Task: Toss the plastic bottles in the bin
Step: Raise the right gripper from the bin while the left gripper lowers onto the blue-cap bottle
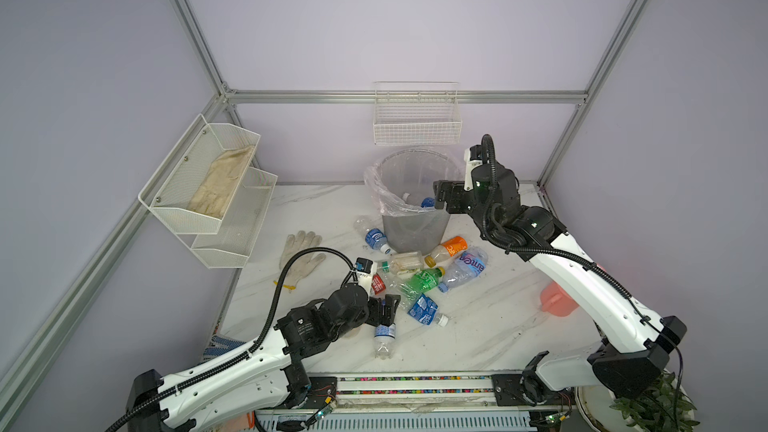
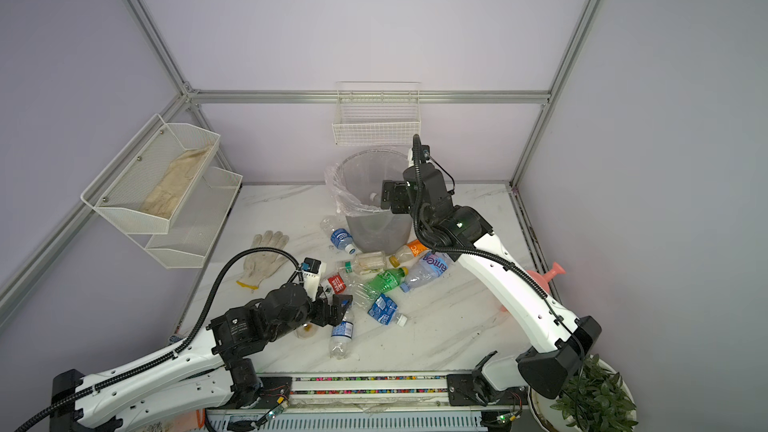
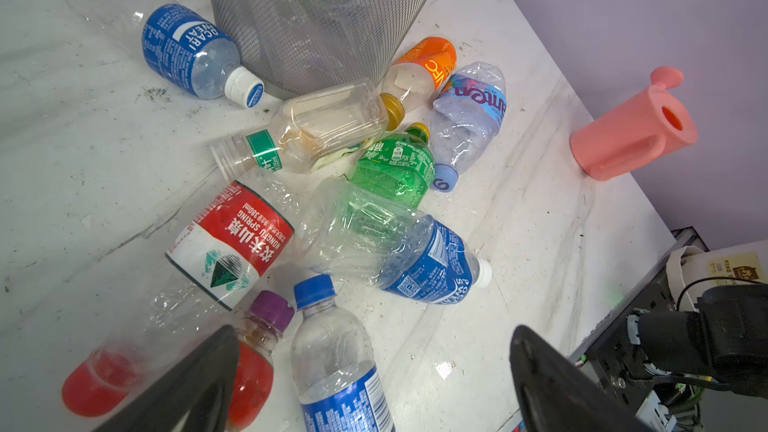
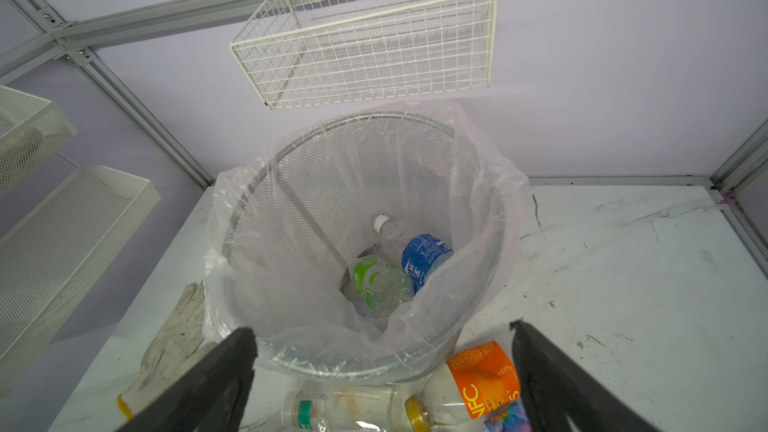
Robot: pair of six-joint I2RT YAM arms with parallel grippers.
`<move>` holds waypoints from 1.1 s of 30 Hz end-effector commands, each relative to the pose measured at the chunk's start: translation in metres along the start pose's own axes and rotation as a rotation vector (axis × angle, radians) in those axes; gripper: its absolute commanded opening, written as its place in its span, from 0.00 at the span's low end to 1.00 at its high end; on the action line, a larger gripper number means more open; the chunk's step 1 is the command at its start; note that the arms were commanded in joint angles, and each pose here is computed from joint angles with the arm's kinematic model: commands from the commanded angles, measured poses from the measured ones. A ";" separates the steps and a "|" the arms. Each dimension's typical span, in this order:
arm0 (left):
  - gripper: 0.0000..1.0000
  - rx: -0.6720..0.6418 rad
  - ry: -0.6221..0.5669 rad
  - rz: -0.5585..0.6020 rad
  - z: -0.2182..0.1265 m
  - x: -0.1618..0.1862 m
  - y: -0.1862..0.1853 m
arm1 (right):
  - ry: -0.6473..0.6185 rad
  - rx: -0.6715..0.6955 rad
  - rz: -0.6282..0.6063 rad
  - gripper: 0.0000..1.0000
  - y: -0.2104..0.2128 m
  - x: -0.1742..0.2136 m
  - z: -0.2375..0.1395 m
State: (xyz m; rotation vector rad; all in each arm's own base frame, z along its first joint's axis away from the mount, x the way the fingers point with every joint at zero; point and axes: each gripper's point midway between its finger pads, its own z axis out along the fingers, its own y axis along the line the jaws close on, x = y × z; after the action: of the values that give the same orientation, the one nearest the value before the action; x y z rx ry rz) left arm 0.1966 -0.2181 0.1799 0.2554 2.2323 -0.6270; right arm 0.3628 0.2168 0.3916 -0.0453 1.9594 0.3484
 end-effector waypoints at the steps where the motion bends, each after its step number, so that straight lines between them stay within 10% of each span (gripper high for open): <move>1: 1.00 0.000 0.030 -0.026 0.005 0.011 0.001 | -0.027 0.006 0.009 0.97 -0.002 -0.004 -0.005; 33: 1.00 -0.088 0.248 -0.096 0.036 0.071 0.014 | 0.003 0.015 0.027 0.97 -0.011 0.014 -0.010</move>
State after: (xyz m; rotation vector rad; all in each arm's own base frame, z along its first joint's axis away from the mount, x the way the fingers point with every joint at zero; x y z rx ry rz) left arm 0.1842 -0.2303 0.1187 0.1949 2.4736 -0.5910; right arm 0.3556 0.2108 0.3710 -0.0326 1.9914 0.3437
